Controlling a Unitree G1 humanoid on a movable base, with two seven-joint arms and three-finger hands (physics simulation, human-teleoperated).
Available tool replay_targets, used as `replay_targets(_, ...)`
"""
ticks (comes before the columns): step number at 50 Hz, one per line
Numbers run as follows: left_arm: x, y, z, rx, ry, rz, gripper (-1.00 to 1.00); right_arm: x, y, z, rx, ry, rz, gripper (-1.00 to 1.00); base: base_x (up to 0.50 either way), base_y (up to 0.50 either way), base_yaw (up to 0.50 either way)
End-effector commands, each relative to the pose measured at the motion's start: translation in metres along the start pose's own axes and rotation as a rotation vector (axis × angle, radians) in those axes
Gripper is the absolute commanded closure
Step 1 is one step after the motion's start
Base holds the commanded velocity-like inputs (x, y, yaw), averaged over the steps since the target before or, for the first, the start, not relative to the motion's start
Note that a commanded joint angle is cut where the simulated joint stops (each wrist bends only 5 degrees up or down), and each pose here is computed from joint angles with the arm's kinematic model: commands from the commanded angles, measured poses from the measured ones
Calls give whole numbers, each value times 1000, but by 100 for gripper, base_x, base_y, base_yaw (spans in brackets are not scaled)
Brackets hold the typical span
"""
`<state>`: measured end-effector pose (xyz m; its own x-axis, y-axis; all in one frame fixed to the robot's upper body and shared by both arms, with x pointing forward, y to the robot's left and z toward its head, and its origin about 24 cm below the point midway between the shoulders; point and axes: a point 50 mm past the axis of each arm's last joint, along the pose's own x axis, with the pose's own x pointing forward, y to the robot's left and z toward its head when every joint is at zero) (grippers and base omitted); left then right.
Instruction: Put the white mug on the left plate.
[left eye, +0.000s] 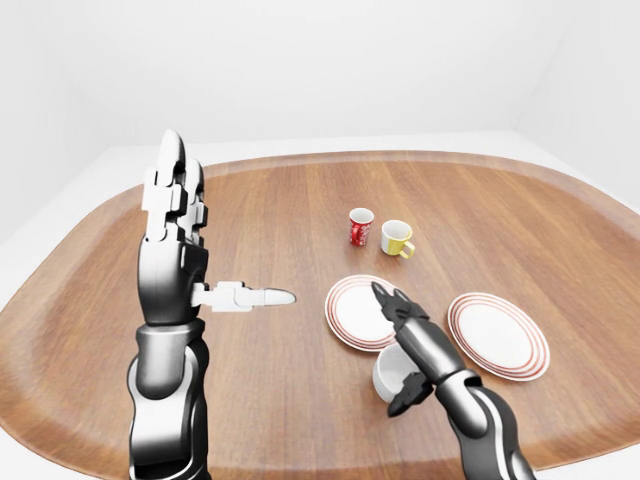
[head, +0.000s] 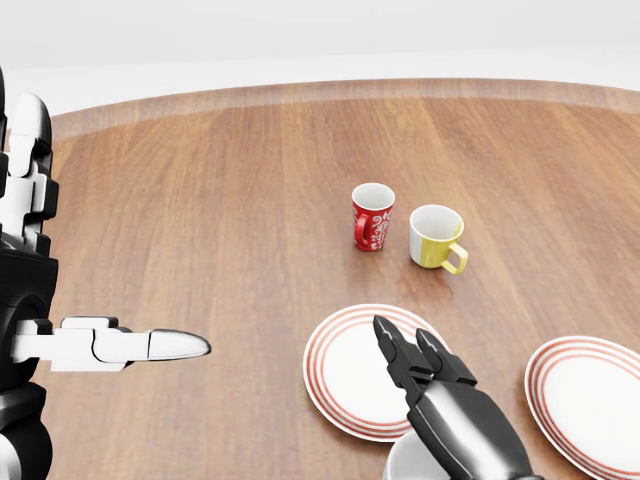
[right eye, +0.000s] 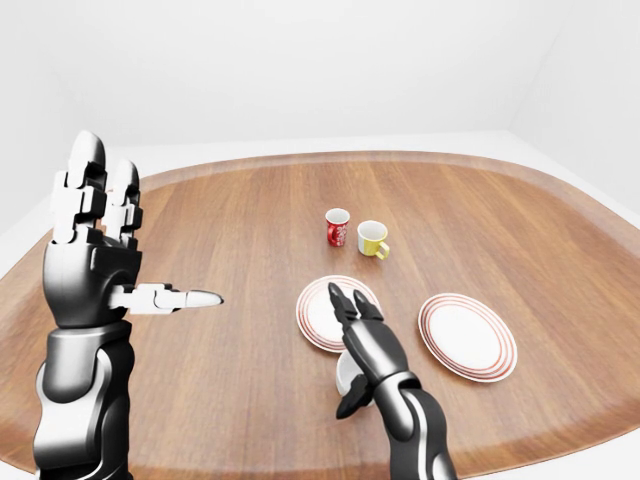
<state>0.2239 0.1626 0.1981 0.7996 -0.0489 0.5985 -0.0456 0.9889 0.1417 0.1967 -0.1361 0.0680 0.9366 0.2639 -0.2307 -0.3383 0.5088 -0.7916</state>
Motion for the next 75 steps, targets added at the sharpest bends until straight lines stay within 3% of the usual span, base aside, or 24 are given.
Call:
replay_targets(1, 0, 0, 0, 1, -1, 0, -100, 4, 0, -8, -30, 44, -10, -100, 0, 0, 0)
replay_targets(19, 0, 0, 0, 3, -1, -1, -100, 16, 1, -23, -46, 107, -102, -100, 0, 0, 0)
replay_targets(33, 0, 1, 1, 3, -5, 0, -100, 12, 15, -24, -61, 123, -74, -100, 0, 0, 0)
replay_targets(75, 0, 0, 1, 3, -6, 0, -100, 14, 24, -28, -144, 151, -50, -100, 0, 0, 0)
